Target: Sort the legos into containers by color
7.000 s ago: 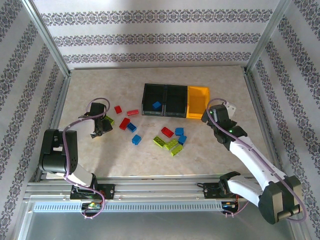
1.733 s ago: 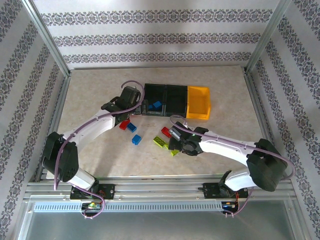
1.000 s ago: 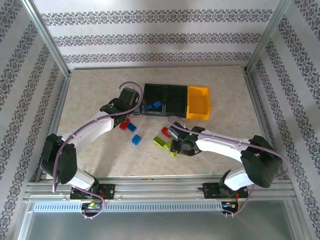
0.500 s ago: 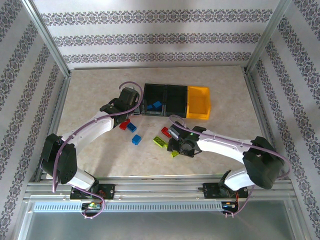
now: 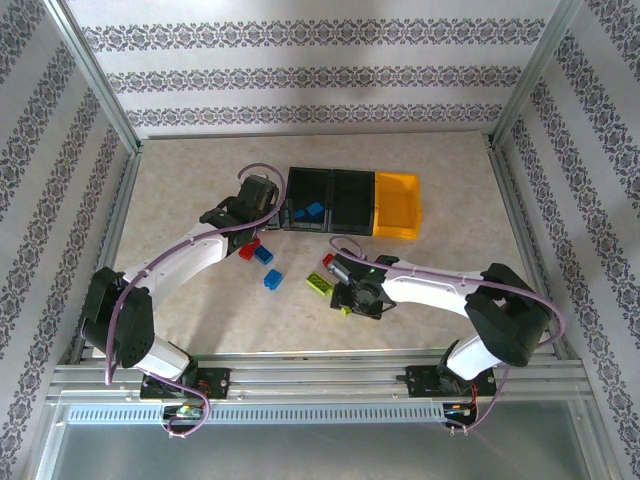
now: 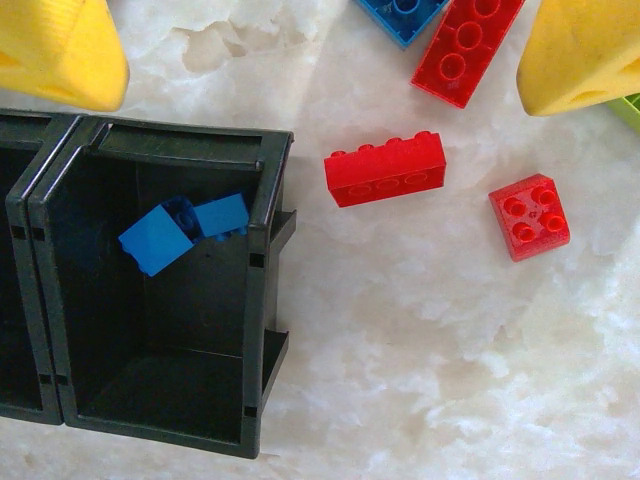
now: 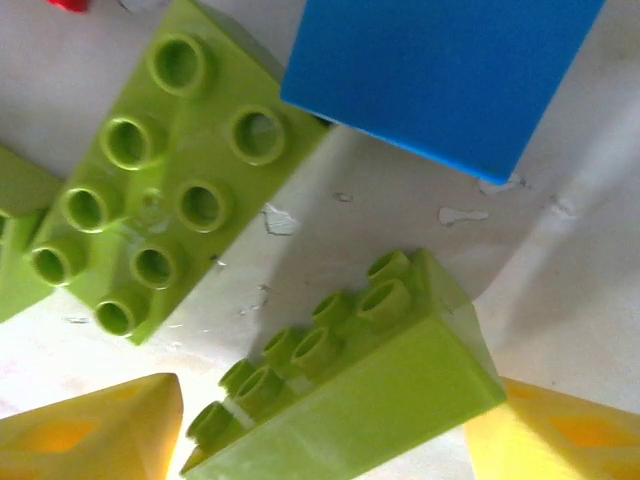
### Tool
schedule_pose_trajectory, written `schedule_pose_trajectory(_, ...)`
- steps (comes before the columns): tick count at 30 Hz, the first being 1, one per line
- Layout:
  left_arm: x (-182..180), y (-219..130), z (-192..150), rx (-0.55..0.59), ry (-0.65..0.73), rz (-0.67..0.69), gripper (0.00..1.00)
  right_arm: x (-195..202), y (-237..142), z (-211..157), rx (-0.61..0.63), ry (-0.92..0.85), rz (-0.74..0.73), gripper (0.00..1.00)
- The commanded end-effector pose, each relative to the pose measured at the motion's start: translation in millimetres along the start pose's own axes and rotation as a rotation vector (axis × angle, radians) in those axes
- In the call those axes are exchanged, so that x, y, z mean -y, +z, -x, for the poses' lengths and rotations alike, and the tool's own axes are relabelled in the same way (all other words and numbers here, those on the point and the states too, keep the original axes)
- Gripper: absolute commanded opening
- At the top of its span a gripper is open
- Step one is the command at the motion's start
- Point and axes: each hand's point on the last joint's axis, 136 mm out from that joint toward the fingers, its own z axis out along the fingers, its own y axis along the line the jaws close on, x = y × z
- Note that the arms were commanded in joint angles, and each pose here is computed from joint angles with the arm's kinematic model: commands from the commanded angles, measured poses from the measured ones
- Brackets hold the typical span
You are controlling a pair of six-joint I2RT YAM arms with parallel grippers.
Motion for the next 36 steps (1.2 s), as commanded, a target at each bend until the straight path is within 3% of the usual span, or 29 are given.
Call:
schedule_pose_trajectory(1,-6.5,1.4,5.4,0.02,-0.037,0.009,1.0,3.1,1.0,-6.9,-0.027,-0.018,-0.031,0.68)
schedule_pose_trajectory(9,-7.3,3.1,4.3,0.014,-0.049,0.002,1.0,26.3,1.6,-2.9,0.009,-0.022,-0.123,0.65)
schedule_pose_trajectory(17,-5.7,5.3,4.4,0.005,-0.054,-0.006,1.0,36.6,2.7,8.8,0.034,-0.005,-0.153,0.55)
schedule_pose_trajectory(26,-5.4,7.5,4.7,0.0,-0.062,-0.012,1.0,41.6,3.6,30.1,0.066,0.011,-0.153,0.56)
schedule_pose_trajectory(36,-11.9,3.5,3.7,0.008,-0.076,-0.004,1.0,42.5,5.5,27.8,0.04,-0.017,-0.154,0.32)
